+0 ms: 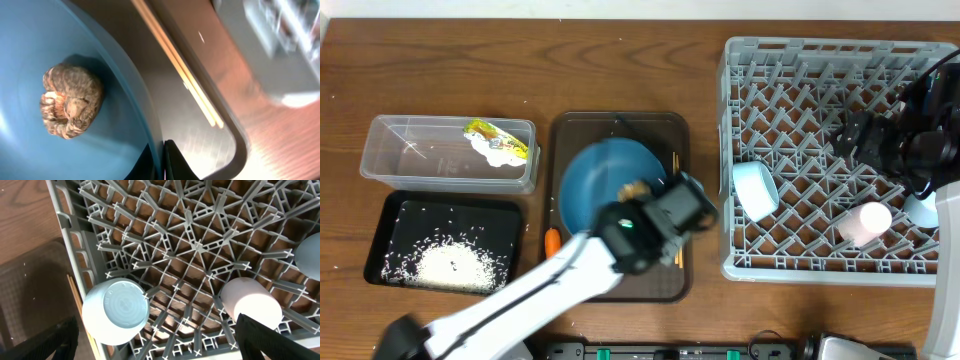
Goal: Sort waste into correct bins and load items into the dishwasher rack
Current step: 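Tilt the blue plate over the black tray to dump the cookie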
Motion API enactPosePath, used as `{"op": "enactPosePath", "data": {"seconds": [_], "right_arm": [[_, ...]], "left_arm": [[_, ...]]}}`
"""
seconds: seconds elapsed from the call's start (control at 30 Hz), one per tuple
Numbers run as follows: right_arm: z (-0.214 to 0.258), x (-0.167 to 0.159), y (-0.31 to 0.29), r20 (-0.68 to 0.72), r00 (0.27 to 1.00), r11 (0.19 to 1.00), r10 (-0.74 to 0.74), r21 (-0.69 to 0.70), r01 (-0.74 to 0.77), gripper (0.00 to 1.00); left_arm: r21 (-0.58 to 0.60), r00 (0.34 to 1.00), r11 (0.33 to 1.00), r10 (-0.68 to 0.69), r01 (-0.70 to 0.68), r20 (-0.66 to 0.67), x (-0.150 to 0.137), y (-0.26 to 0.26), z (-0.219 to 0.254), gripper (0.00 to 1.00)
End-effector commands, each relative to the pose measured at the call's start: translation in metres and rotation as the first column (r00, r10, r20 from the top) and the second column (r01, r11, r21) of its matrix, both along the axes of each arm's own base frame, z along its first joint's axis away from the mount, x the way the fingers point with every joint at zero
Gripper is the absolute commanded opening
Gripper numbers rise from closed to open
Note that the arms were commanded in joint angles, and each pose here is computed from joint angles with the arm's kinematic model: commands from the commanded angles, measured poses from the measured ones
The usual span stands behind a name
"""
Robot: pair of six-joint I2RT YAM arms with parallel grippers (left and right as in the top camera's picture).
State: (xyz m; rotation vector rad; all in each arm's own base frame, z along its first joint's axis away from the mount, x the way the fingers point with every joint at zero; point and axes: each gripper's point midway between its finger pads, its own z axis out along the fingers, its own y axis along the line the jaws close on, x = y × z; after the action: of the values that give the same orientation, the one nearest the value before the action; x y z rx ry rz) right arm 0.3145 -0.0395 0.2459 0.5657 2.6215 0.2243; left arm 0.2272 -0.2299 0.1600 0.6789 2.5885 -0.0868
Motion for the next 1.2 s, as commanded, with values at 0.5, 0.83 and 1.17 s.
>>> {"op": "enactPosePath", "data": {"seconds": [0.5,0.83,1.17], "right_arm": [[-0.002,-0.002,0.003,-0.008,1.0,1.0,0.021,0.0,-0.021,0.93],[-0.003,-0.004,0.003,-0.016,1.0,1.0,0.02,0.001,-0.02,0.93],[-0.004,-0.007,0.004,-0.03,0.999,1.0,0.03,0.0,-0.03,0.93]], "left_arm": [[-0.352,0.732,0.647,0.643,-0.677,-0.225,0.054,0.195,0.052,0.07],[-0.706,0.733,0.384,0.619,-0.595,-0.281,0.048,0.279,0.08,0.06],[-0.93,0.771,0.331,0.629,-0.158,0.093,0.009,0.32,0.122,0.06]]}}
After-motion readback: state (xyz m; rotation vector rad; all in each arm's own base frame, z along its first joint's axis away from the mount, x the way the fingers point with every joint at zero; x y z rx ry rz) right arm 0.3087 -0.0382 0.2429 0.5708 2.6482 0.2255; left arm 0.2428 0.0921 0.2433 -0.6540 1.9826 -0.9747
